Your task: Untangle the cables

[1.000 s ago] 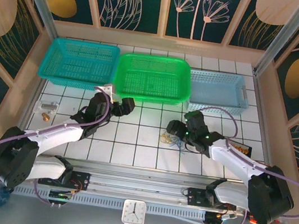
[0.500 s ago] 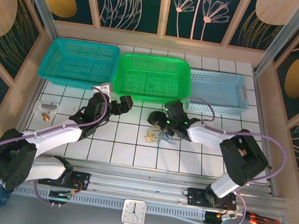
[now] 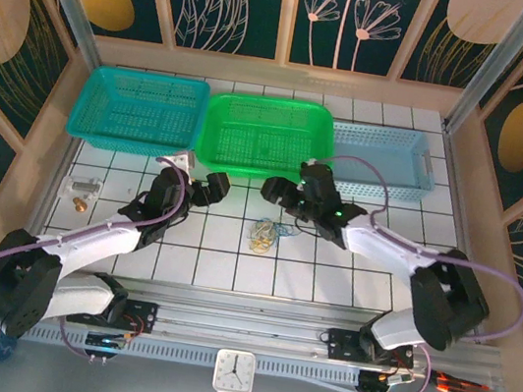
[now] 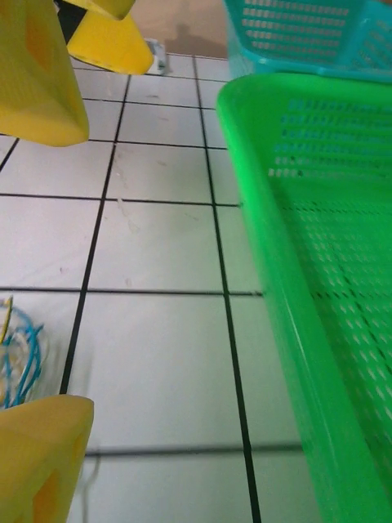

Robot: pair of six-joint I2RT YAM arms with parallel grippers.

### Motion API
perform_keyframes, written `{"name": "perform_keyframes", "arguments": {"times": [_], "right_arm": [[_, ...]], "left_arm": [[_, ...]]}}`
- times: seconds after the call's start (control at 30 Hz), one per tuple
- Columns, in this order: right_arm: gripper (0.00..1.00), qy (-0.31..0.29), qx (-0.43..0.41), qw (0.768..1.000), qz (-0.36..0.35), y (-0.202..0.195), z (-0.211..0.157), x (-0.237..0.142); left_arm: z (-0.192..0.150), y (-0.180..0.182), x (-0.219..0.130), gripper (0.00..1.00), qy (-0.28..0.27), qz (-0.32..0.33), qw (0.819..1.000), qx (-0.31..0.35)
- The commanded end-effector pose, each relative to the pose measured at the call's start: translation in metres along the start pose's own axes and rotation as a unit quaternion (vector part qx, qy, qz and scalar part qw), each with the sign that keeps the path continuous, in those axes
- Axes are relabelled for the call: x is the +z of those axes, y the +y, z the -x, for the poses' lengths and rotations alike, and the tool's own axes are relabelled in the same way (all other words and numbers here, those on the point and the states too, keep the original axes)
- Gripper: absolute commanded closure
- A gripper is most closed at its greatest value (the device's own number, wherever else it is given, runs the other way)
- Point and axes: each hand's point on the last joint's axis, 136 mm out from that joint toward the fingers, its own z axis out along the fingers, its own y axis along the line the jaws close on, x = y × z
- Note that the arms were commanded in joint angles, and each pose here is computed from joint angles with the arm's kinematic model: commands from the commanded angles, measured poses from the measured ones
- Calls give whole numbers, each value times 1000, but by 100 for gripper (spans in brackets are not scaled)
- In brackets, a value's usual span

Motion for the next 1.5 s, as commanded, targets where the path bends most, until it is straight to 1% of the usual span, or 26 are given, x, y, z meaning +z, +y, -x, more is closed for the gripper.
{"name": "perform_keyframes", "arguments": {"times": [0.0,0.13,0.3,0.43,0.5,0.63,0.73,0.93,1.33,1.47], "right_arm": [[20,-12,2,998,-64,-47,0,-23],[20,-15,40,996,-75,-80,-2,-44],[22,-5,63,995,-82,-96,-16,-55],[30,10,86,994,-72,-103,-33,-55],[34,15,98,993,-60,-103,-39,-53],[43,27,116,993,-24,-97,-48,-48],[50,38,120,992,-15,-97,-54,-43],[62,45,116,992,-6,-95,-58,-36],[63,60,107,992,-1,-86,-58,-16],[67,59,110,992,-6,-88,-58,-13]], "left_arm": [[-9,-8,4,1,19,-13,1000,-4],[-22,-31,12,1,41,-21,999,23],[-52,-67,26,1,74,-27,994,79],[-78,-93,37,1,93,-13,985,144],[-90,-97,42,1,106,-3,981,165],[-106,-94,50,1,121,4,978,168],[-106,-91,49,1,116,6,979,165],[-108,-84,47,1,115,11,979,167],[-113,-77,43,1,120,11,980,158],[-114,-77,43,1,121,9,980,157]]}}
